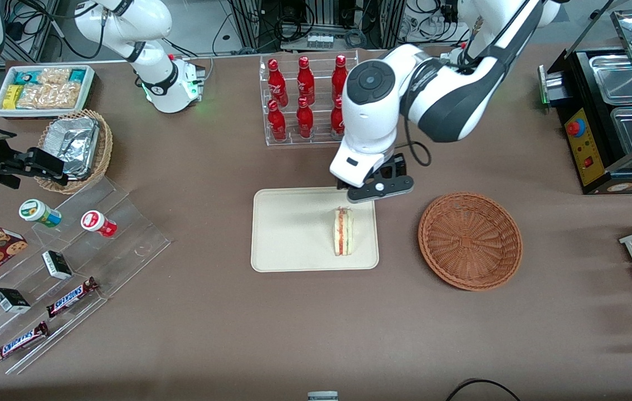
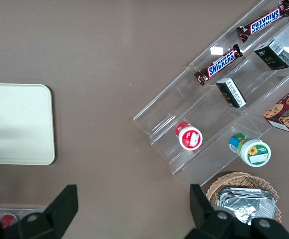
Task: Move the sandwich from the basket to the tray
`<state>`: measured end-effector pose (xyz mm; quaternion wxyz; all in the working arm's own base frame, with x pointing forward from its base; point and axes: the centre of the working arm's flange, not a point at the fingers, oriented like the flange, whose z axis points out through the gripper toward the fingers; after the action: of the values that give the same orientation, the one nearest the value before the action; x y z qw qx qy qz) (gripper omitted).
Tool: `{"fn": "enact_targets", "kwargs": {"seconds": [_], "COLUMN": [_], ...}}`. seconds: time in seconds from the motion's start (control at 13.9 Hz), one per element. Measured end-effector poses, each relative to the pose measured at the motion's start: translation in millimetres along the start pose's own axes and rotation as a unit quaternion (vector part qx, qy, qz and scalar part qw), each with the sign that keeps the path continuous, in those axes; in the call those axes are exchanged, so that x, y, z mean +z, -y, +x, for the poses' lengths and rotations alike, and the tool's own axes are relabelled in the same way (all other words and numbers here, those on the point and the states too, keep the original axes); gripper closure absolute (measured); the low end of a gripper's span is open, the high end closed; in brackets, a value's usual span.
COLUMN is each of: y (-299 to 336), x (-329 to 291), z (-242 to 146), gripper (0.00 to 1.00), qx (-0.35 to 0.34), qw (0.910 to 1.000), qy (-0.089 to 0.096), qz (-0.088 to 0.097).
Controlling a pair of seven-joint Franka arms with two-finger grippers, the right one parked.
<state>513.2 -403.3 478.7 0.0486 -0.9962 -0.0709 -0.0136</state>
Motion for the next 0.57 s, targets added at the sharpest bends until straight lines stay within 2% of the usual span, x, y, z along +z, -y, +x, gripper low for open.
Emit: {"fn": "enact_targets", "kwargs": {"seconds": [0.36,0.57], "y": [56,98], "x": [-28,-35], "z": [28,48], "gripper": [0.0,0.0], "qx": [0.014,0.052], "qw": [0.9997,0.9975], "qy": [0.018,0.045], "qz": [-0.008,-0.016]}}
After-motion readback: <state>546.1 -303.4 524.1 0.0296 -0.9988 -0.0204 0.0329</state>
